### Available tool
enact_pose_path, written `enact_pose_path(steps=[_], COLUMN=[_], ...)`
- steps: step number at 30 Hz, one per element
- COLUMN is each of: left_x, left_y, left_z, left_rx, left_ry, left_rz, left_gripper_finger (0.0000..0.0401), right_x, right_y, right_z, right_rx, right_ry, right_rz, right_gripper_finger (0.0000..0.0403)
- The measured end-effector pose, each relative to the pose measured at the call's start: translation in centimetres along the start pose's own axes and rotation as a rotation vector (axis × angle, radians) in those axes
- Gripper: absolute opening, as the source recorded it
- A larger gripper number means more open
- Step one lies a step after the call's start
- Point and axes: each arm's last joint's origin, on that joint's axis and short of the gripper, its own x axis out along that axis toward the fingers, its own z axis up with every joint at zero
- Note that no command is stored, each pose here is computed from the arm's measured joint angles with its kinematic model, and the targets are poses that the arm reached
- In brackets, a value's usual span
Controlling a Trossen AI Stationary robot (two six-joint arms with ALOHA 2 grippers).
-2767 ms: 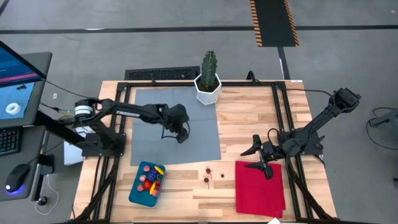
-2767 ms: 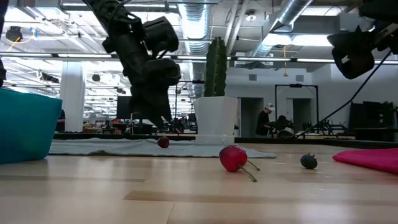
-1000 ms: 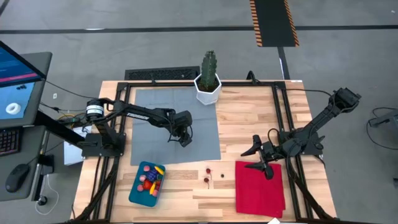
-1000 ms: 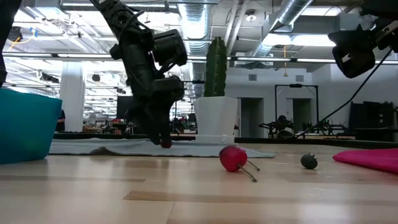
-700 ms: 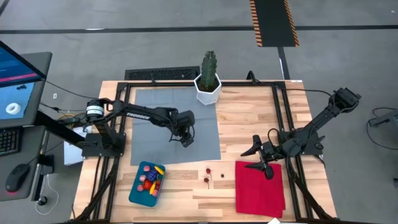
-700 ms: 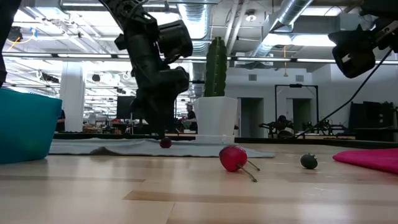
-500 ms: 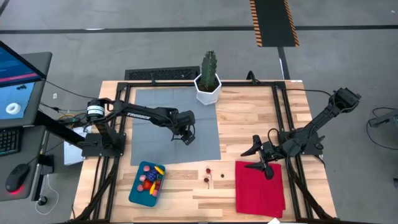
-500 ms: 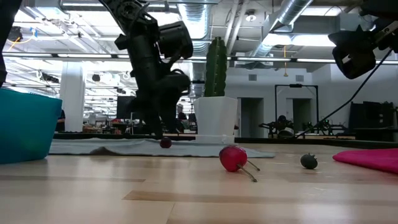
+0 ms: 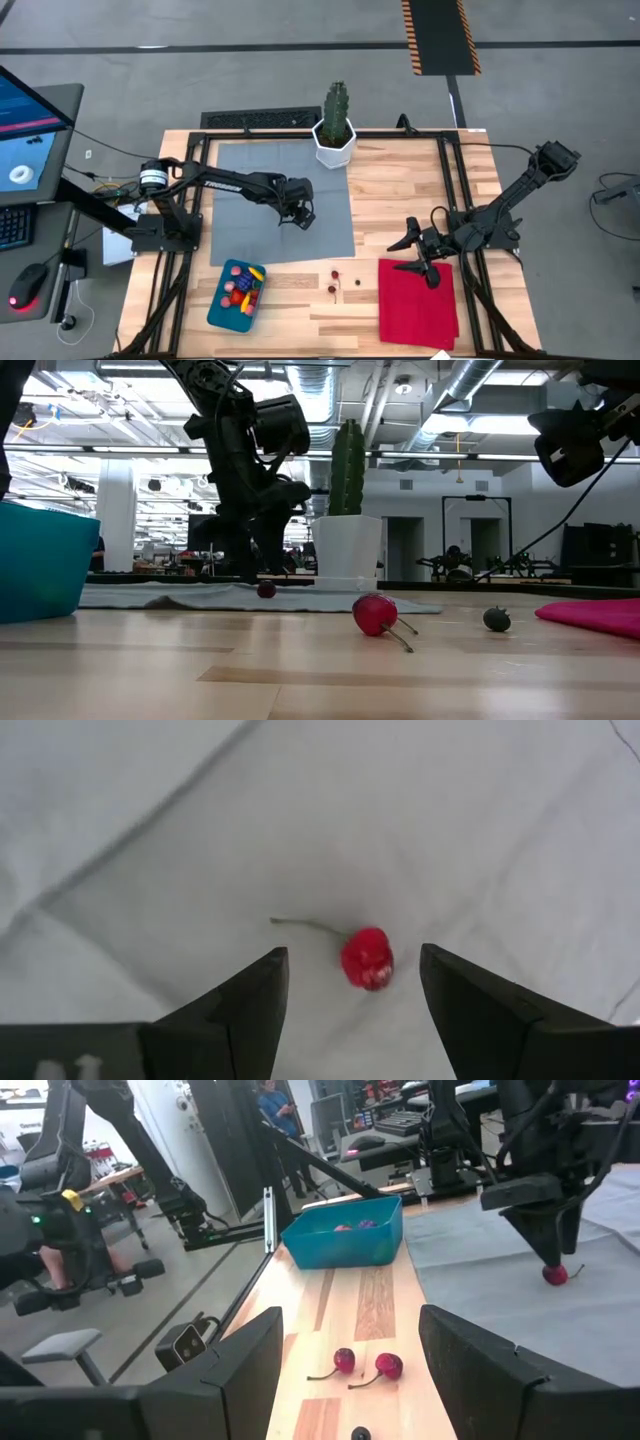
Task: Pick and placing Produce into tupperware
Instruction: Put the cherry into the blue bin
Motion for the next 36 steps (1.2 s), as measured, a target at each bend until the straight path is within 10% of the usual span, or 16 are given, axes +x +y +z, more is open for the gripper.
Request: enact_pose_path(steps=[36], left_x=[2.3], left_y=[-0.3], left_z=[0.0], left_rx=[-0.067], left_ry=[0.058], left_rz=[-0.032], left_gripper_finger=[0.0217], right_x=[0.0], right_y=[-0.1], right_z=[-0.3], right_rx=[0.024], right_ry=[0.023], right_rz=[-0.007], right_gripper_finger=[0.0259])
